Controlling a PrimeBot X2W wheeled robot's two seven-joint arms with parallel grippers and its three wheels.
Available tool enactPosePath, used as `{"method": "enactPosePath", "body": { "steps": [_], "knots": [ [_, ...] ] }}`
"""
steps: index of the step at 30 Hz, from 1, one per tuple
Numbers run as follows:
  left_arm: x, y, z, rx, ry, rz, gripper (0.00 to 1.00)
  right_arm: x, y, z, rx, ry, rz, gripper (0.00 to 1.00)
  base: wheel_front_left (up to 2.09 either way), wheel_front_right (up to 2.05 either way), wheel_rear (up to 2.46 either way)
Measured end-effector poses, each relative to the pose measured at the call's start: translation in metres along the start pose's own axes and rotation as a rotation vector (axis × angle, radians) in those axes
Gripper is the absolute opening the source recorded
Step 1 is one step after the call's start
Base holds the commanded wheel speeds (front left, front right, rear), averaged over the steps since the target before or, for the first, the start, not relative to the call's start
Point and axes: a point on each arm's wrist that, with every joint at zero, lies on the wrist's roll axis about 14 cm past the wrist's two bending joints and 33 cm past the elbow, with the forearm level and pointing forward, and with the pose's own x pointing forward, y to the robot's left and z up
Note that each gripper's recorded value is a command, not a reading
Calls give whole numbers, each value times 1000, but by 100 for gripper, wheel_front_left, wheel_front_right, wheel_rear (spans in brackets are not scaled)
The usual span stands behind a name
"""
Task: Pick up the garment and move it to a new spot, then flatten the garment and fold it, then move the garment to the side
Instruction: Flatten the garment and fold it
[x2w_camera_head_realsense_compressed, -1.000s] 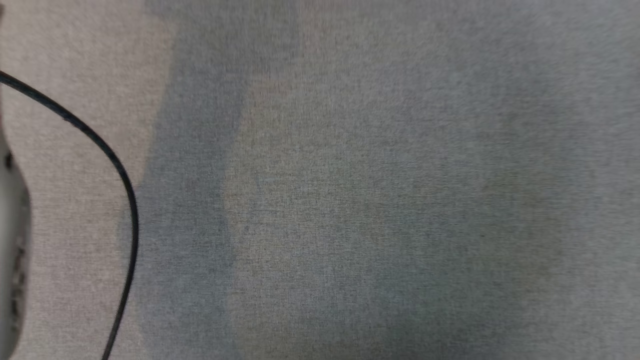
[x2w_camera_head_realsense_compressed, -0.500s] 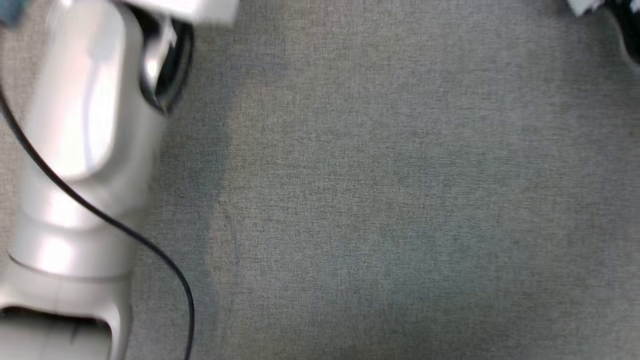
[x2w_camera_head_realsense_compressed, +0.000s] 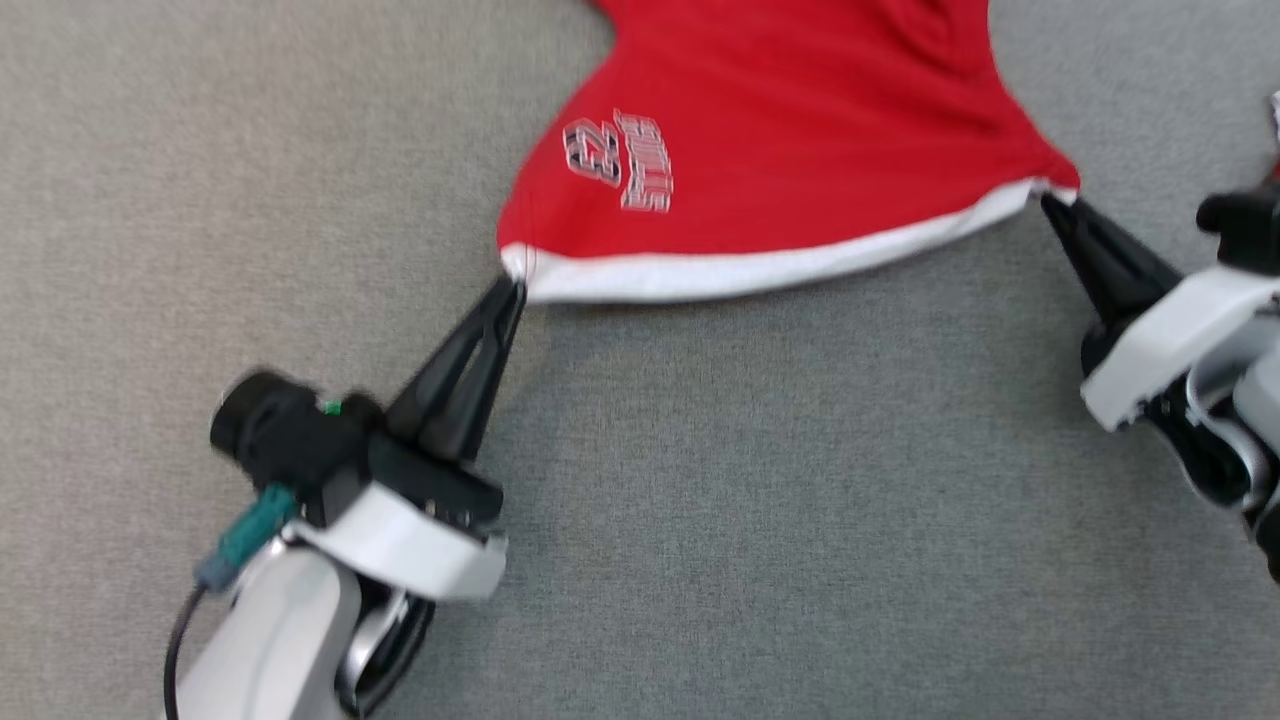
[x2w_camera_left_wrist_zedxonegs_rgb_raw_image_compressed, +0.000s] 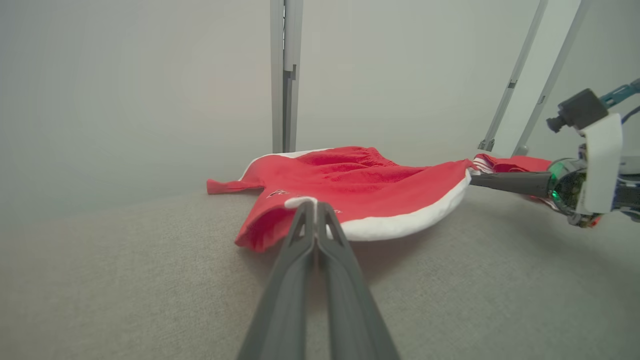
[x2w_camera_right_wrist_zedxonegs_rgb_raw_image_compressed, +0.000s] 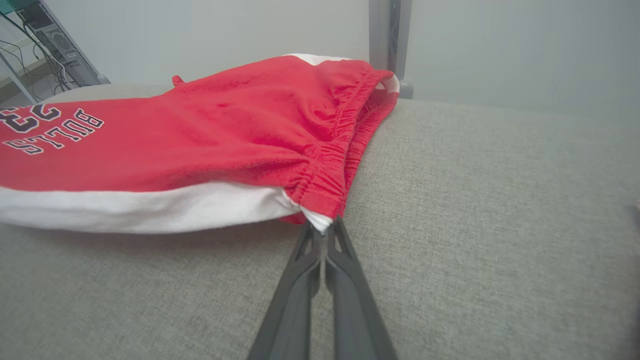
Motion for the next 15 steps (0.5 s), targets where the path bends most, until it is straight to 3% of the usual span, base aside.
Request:
{"method": "enactPosePath", "body": {
  "steps": [9, 15],
  "knots": [
    [-73, -53, 24, -108, 25, 20, 0, -79, 18, -17, -22, 27, -17, 0, 0, 0, 0],
    [-105, -92, 41, -289, 59, -4, 0, -125, 24, -34, 11, 47, -37, 0, 0, 0, 0]
  ]
}}
